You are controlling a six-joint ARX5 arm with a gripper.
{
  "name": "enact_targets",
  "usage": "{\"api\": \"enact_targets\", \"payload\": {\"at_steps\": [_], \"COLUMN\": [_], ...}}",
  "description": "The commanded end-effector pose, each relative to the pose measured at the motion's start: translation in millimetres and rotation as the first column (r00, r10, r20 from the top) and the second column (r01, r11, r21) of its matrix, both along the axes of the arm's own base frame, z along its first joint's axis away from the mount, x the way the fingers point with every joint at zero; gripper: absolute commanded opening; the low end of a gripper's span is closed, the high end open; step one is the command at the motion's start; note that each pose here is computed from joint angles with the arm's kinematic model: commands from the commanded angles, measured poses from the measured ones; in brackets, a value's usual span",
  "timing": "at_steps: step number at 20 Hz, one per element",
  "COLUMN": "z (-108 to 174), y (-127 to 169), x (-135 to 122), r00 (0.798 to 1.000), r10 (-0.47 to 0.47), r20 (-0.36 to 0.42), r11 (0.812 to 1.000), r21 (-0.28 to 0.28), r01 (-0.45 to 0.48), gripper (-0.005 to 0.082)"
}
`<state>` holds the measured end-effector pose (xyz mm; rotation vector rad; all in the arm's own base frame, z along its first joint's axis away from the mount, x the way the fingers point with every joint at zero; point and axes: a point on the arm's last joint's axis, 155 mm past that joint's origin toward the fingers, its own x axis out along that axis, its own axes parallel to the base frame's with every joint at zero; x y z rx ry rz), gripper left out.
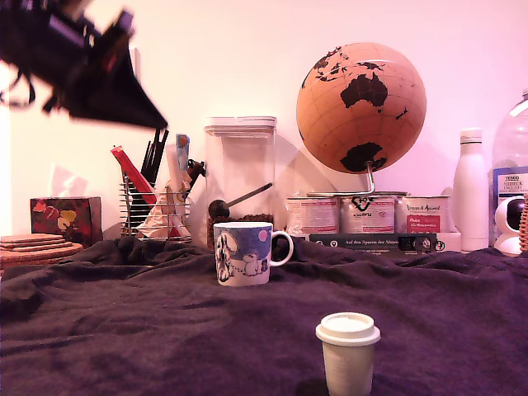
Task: Pick up the coffee capsules on the table and drop them inside the coffee cup
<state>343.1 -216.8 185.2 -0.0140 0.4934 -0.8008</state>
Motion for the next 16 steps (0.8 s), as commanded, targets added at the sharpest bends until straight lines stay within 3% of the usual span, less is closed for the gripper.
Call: {"api": "enact_targets", "payload": {"at_steps": [1, 10, 16], "z": [-11.6, -51.7, -73.7], "y": [-9.2, -47.8, -63.8], "x": [-8.9, -61.4, -97.9], "r00": [0.999, 0.983, 0.958], "r10": [-0.033, -0.180, -0.282], "r20": [-0.010, -0.043, -0.054], "r11": [0.999, 0.984, 0.959], "r21": [0.000, 0.005, -0.009], "r01": [0.033, 0.180, 0.282], "gripper": [-0.0019, -0.0019, -0.0019]}}
